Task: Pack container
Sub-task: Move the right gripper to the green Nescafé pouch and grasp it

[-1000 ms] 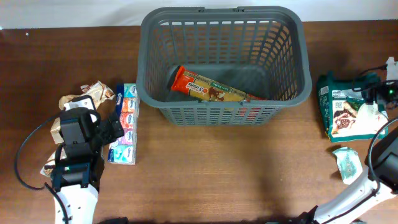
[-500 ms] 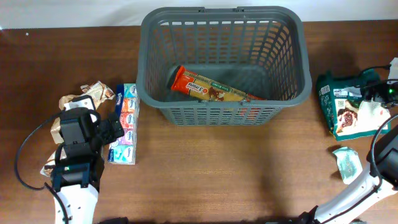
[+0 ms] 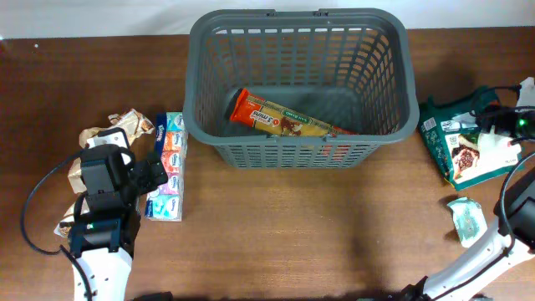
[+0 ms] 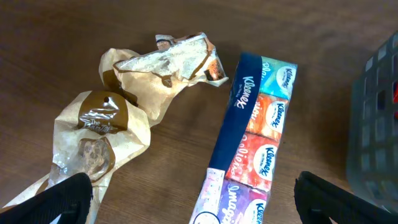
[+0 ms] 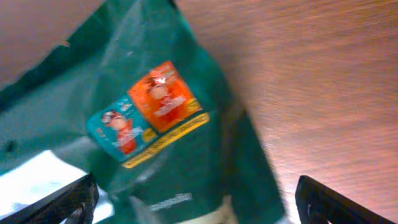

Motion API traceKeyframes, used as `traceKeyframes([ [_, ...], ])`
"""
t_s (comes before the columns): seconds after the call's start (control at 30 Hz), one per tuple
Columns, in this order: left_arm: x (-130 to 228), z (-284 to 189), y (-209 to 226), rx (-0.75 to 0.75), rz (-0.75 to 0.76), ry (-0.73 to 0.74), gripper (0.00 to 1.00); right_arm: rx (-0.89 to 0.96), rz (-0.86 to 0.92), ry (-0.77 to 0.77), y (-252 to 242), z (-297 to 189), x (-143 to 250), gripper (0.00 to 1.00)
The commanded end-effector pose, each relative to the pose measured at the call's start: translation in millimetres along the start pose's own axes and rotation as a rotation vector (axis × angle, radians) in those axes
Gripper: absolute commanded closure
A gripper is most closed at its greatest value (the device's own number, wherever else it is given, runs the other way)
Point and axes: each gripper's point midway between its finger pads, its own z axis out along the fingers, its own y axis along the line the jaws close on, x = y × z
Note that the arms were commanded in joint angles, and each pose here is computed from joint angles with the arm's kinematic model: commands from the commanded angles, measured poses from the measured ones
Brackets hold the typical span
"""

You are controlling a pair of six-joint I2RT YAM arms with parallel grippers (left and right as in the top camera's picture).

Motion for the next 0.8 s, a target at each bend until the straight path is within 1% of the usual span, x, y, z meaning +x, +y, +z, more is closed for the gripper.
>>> traceKeyframes([
  [0.0,3.8,2.4,-1.0,0.01,-0.004,0.013,0.01,-0.119,0.115,-0.016,22.1,9.6,-4.4,0.01],
  [0.1,3.8,2.4,-0.9,0.009,-0.004,0.013,0.01,-0.124,0.166,0.002,23.6,9.5,-0.8,0.01],
  [0.27,3.8,2.6,-0.8,0.008,-0.003,0.013,0.01,-0.117,0.178,0.023,23.1,9.5,4.2,0.01],
  [0.43,4.9,3.9,-0.9,0.008,-0.003,0.019,0.01,-0.038,0.185,0.059,10.5,10.6,12.2,0.01],
  [0.6,8.7,8.8,-1.1,0.005,0.0,0.04,0.01,0.068,0.189,0.125,-6.1,12.4,29.8,0.01],
  [0.77,11.7,15.8,-1.7,0.003,0.002,0.059,0.01,0.072,0.205,0.174,-6.1,18.3,50.2,0.01],
])
